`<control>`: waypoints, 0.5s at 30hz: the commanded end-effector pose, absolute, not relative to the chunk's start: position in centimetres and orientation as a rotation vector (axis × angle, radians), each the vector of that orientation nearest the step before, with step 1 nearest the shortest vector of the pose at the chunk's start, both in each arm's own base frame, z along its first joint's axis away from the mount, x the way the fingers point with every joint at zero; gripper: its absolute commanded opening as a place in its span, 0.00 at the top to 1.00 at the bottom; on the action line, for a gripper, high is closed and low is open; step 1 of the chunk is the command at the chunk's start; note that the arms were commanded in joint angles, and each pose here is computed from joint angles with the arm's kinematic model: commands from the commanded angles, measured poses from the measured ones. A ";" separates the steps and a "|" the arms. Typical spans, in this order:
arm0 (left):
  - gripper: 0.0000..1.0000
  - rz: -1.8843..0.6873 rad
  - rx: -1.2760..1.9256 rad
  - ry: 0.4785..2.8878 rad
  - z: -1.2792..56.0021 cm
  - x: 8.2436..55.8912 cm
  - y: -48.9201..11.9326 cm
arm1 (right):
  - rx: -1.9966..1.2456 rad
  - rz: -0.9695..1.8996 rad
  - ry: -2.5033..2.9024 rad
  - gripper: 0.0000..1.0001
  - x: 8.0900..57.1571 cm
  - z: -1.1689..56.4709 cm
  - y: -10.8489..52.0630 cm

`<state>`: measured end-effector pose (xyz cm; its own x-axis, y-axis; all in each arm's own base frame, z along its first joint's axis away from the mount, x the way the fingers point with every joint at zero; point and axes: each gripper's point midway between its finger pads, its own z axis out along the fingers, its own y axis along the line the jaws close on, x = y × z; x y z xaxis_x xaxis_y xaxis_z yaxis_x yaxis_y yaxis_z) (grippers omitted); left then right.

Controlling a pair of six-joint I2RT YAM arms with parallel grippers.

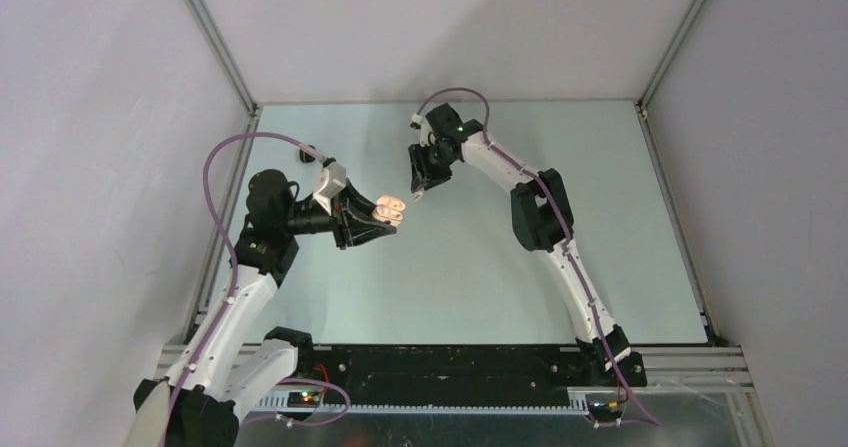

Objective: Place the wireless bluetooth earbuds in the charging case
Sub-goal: Pick up the right earbud from the center of the board.

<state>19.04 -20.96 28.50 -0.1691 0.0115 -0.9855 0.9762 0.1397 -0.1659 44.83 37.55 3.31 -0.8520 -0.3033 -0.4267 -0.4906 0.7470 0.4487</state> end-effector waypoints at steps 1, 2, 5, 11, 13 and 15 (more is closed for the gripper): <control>0.96 -1.167 1.077 1.333 30.8 19.1 -20.8 | -0.620 0.756 2.622 0.52 44.8 2.3 38.5; 0.96 -1.168 1.077 1.333 30.8 19.1 -20.8 | -0.629 0.751 2.622 0.52 44.7 2.1 38.6; 0.96 -1.169 1.077 1.334 30.8 19.1 -20.8 | -0.645 0.710 2.627 0.54 44.5 1.8 38.4; 0.96 -1.171 1.079 1.332 30.9 19.0 -20.8 | -0.695 0.635 2.628 0.62 44.2 1.6 38.0; 0.96 -1.171 1.080 1.332 30.9 18.9 -20.8 | -0.731 0.603 2.615 0.61 44.0 1.6 38.1; 0.96 -1.169 1.080 1.331 30.9 18.9 -20.8 | -0.763 0.564 2.601 0.62 43.9 1.8 38.0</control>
